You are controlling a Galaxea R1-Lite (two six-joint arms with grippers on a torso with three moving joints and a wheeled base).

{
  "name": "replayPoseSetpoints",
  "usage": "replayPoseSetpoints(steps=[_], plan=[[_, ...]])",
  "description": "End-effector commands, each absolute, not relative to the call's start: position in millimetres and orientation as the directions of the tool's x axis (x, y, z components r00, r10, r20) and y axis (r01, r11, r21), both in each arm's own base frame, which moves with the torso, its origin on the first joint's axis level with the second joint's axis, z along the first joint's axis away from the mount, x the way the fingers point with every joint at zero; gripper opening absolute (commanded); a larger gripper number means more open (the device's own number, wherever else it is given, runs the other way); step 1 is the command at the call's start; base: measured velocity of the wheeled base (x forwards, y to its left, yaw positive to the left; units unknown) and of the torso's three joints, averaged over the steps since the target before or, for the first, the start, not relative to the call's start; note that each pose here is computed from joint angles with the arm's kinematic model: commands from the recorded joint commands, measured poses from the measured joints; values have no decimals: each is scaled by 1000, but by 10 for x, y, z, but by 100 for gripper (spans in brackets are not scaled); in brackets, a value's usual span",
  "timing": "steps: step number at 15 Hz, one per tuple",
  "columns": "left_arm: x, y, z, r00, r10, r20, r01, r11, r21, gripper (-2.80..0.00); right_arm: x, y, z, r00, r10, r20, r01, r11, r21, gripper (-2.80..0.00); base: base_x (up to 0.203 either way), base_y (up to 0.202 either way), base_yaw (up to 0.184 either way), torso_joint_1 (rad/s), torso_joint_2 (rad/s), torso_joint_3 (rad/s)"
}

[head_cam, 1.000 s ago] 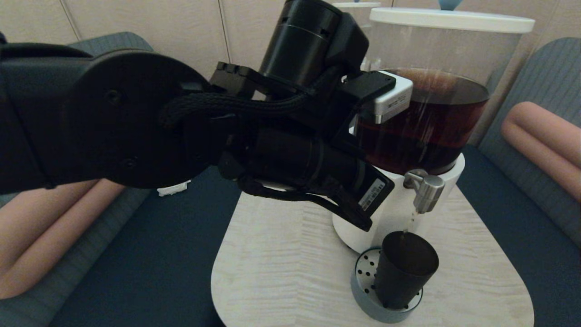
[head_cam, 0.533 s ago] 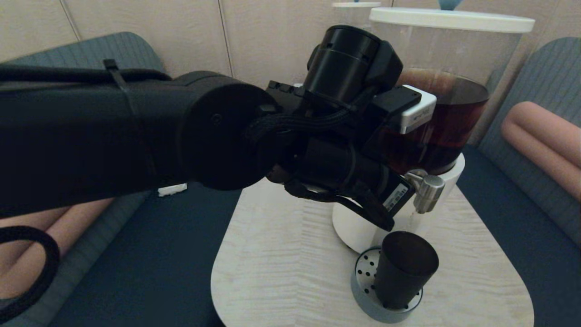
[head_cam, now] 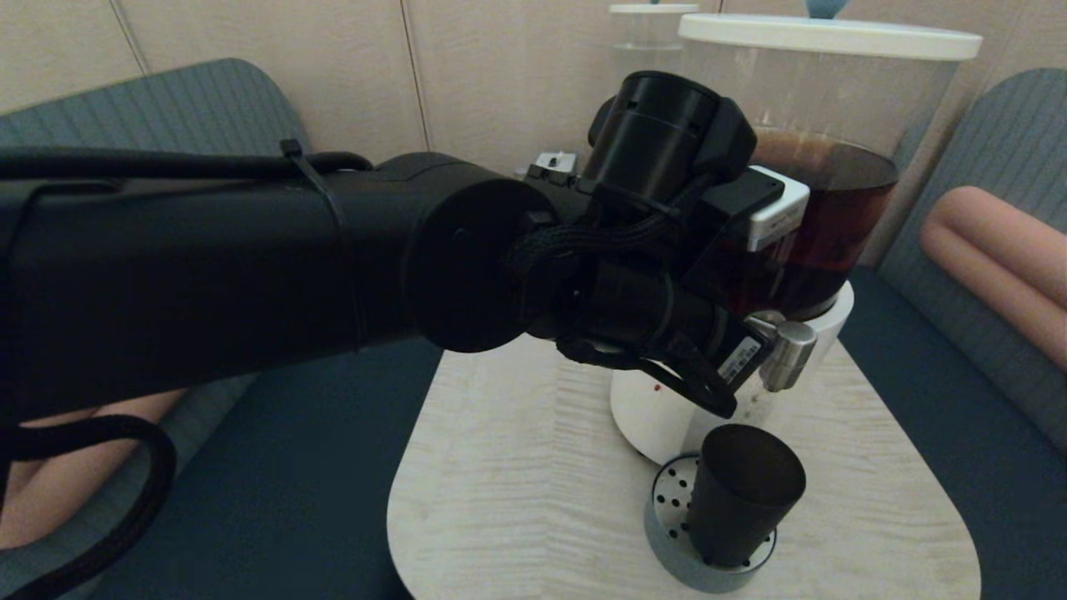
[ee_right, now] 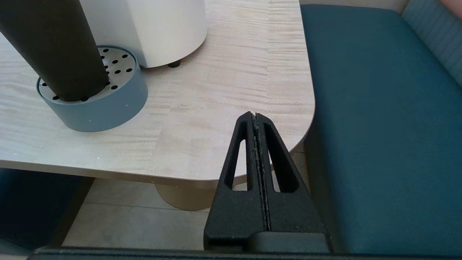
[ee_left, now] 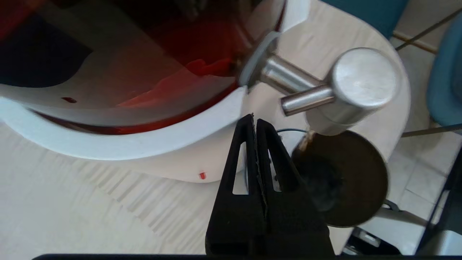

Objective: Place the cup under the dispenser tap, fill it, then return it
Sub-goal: Turn off the faucet

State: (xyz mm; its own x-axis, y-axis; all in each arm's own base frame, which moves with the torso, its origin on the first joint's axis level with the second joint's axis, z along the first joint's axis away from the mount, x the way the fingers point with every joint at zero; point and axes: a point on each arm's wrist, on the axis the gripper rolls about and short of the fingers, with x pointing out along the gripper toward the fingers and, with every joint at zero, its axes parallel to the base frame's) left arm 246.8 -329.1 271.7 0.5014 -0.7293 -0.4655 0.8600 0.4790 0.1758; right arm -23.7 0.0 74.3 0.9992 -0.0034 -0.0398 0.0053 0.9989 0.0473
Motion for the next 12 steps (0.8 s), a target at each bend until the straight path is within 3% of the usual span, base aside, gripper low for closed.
replayPoseSetpoints(steps=[1,12], plan=[[2465,-3283,2736,507,-729,-459,857,482,182,-280,-236,0,742,999,-3,-41,5,999,47,-280,0,0,0,0,0,0],[2523,-3332,2807,553,-751,-361,833,517,200,-280,-237,0,745,999,-3,-40,5,999,47,-280,0,0,0,0,0,0]])
